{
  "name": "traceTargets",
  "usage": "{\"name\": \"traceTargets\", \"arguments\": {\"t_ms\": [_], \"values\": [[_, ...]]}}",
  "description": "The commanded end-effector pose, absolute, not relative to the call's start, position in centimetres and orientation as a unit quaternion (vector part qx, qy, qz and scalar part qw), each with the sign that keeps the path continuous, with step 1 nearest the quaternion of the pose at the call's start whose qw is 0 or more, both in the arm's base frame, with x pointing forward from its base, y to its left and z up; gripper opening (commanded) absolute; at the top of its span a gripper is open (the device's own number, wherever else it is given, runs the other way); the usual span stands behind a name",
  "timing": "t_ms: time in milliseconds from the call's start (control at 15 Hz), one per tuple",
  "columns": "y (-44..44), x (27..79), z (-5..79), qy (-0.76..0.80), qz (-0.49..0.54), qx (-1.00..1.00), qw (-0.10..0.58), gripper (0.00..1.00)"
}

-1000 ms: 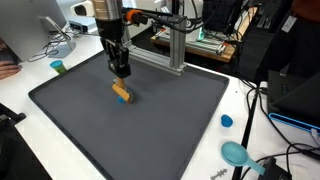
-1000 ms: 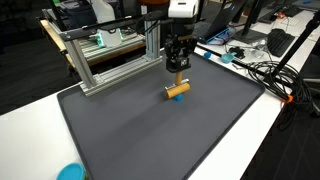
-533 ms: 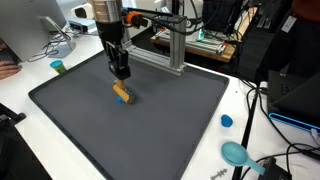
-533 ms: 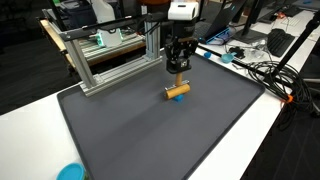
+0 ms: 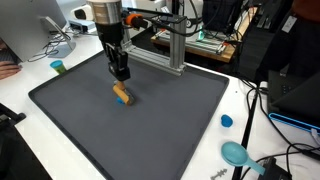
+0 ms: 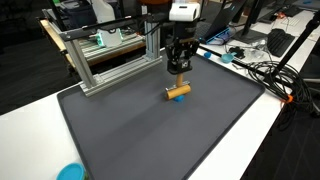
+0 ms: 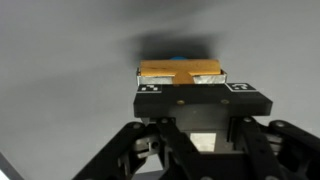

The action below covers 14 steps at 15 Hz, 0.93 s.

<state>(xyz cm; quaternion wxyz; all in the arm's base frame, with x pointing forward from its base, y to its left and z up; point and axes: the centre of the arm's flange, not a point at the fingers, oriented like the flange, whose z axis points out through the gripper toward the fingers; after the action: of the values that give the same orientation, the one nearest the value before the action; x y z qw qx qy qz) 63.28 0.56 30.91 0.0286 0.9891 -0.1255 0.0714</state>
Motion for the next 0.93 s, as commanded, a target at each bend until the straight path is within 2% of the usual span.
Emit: {"name": "traceTargets", "arguments": {"t_ms": [0,867], "values": [[0.7,63.4,30.7,-0.128,0.075,0.988,0.029,0.22],[0.6,64.3,29.2,-0.158,0.097,0.982,0.01,0.22]]}}
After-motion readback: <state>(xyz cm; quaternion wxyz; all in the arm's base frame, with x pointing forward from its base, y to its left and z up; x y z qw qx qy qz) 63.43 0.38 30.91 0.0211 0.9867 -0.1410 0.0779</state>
